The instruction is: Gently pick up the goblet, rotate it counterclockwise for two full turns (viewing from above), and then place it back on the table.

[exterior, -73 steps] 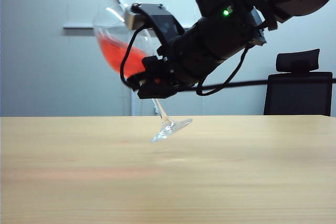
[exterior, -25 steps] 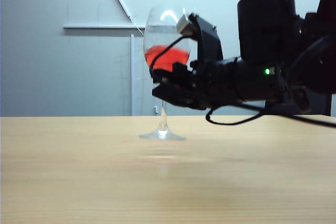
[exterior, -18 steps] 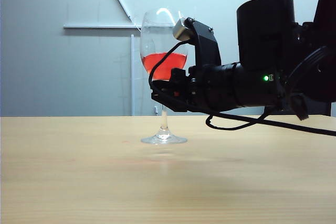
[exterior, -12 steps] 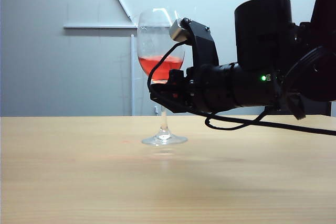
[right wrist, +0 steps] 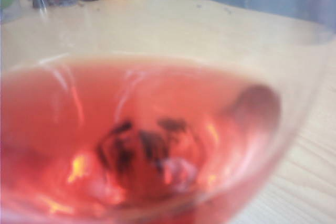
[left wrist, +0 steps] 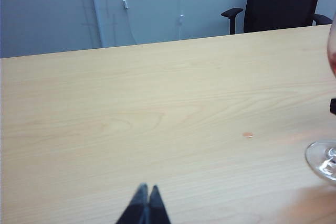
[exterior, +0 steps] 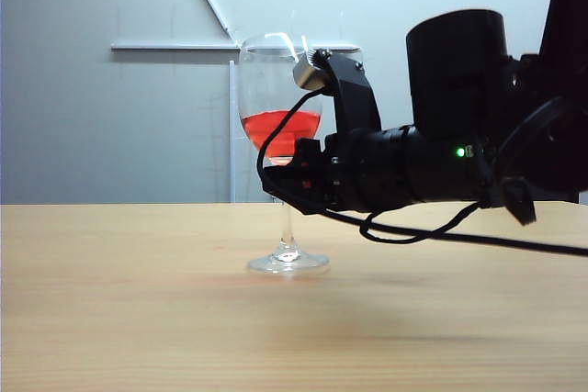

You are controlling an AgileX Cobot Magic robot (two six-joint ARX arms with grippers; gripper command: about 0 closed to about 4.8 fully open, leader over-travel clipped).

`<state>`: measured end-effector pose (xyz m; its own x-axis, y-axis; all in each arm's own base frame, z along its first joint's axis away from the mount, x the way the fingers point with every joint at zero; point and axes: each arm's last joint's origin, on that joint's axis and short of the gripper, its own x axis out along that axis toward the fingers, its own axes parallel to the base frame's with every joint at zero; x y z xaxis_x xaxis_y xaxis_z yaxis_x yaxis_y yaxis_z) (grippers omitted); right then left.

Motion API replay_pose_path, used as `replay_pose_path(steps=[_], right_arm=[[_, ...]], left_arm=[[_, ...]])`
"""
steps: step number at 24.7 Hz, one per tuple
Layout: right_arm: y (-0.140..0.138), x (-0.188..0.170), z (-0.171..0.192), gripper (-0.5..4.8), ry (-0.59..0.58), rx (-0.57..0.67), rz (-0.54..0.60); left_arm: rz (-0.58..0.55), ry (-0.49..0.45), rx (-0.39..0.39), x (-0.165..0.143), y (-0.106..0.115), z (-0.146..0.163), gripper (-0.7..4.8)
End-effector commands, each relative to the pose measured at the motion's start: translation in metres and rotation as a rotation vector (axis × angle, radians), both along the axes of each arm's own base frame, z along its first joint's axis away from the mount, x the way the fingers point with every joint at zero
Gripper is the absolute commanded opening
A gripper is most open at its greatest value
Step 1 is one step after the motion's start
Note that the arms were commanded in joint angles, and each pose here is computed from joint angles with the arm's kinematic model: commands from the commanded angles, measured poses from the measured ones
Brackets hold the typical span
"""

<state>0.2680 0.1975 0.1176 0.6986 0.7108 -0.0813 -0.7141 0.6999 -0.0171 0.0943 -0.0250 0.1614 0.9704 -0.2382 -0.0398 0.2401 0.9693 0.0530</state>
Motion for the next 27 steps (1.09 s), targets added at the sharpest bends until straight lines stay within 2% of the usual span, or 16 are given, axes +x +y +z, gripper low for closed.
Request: replay_pose_path(steps=[1, 4, 7, 10, 17, 22, 27], right_arm=[[0.002, 0.002, 0.005, 0.01, -0.046, 0.029, 0.008], [0.002, 0.001, 0.005, 0.17, -0.044, 0.029, 0.008], [0.002, 0.001, 0.004, 0.88, -0.043, 0.028, 0.007], [0.002, 0.001, 0.004, 1.07, -0.04, 0.026, 0.007], [0.0, 0.0, 0.003, 2.17, -0.034, 0.021, 0.003], [-0.009, -0.013, 0.005, 2.24, -0.024, 0.011, -0.013], [-0.029, -0.033, 0.01, 2.35, -0.05, -0.051, -0.157]], left_arm=[[-0.005, -0.014, -0.004, 0.0, 0.0, 0.002, -0.05], [-0.005, -0.014, -0.004, 0.0, 0.0, 0.002, -0.05], [-0.006, -0.014, -0.004, 0.0, 0.0, 0.002, -0.05], [-0.006, -0.014, -0.004, 0.0, 0.0, 0.002, -0.05], [-0.005, -0.014, -0.004, 0.0, 0.0, 0.002, -0.05], [-0.003, -0.014, -0.004, 0.0, 0.0, 0.002, -0.05], [0.059, -0.014, -0.003, 0.001, 0.006, 0.002, -0.05]])
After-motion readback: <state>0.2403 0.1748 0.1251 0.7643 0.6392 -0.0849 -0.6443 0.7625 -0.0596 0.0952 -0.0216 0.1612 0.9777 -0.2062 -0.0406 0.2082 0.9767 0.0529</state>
